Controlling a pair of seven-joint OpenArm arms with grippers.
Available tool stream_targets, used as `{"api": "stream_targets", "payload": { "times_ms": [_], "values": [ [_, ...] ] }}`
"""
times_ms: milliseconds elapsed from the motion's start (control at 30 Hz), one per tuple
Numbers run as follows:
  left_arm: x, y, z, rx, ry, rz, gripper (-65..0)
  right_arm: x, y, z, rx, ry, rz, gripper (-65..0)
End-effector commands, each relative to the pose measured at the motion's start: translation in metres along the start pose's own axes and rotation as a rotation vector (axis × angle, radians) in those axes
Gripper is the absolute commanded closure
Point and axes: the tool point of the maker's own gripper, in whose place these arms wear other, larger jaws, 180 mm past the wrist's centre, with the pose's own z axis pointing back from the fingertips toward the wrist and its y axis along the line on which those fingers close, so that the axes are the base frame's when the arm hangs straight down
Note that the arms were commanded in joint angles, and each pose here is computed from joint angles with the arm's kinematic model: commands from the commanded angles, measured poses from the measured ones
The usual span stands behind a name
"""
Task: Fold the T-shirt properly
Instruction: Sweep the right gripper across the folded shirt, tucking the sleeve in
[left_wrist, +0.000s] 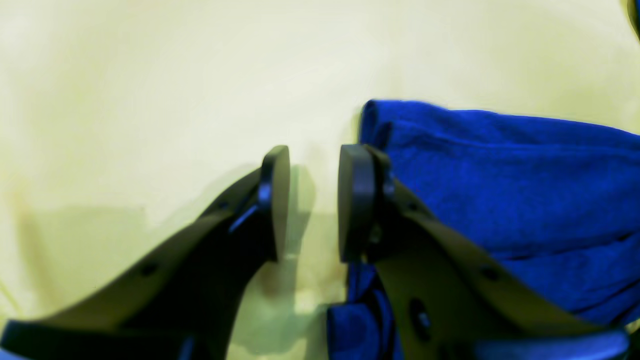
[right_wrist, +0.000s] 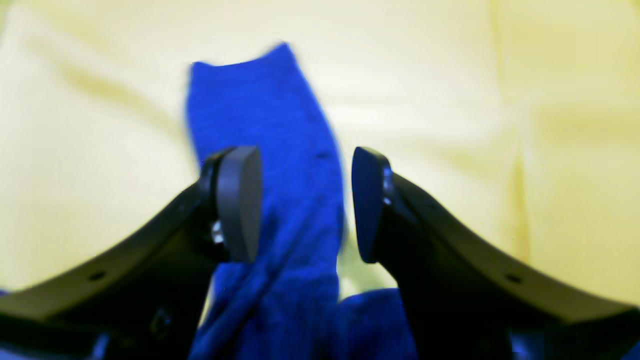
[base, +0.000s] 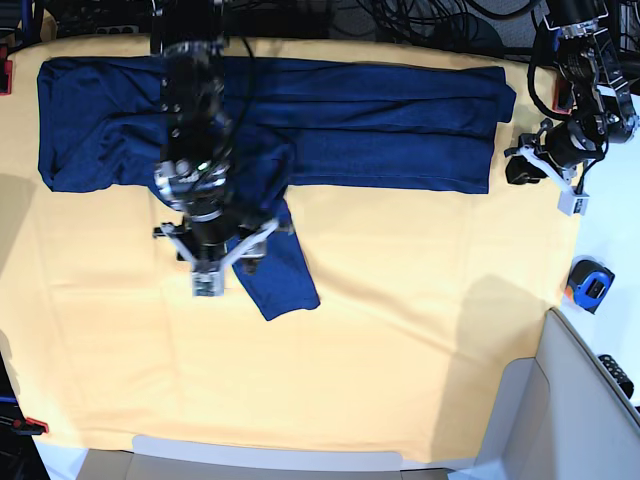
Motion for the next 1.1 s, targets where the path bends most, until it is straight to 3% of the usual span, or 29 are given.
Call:
{"api": "stream_targets", "payload": {
  "times_ms": [0,67,267,400,633,700,833,1067],
  "values": [
    [0.012,0.003,0.005,0.004,-0.031,-0.014,-17.0,0.017,-0.001,-0.004,0.032,-0.041,-0.043,-28.8],
    [0.009,0.005,0.003,0.005,-0.023,-0.005,-17.0,0.014,-0.008,-0.018,0.066,-0.007,-0.125,-28.8],
    [0.007,0.006,0.002,0.006,-0.018,0.000,-17.0,0.005,-0.021,-0.046,0.082,0.061,-0.226,-28.8],
    [0.007,0.006,0.002,0.006,-0.017,0.001,-17.0,0.004,-0.026,-0.059,0.067,0.049,-0.242,-28.8],
    [0.006,0.006,0.002,0.005,-0.016,0.001,-17.0,-0.016,-0.017,-0.084,0.087,0.139,-0.259,-27.8],
    [0.007,0.006,0.002,0.005,-0.017,0.000,-17.0,-0.013,-0.012,-0.087,0.118,0.125,-0.235,-21.7],
    [0.007,0.006,0.002,0.005,-0.017,0.000,-17.0,-0.009,0.000,-0.088,0.183,0.121,-0.176,-0.5],
    [0.009,0.006,0.002,0.004,-0.020,0.000,-17.0,-0.003,0.045,-0.076,0.270,0.127,-0.023,0.0]
  ]
}}
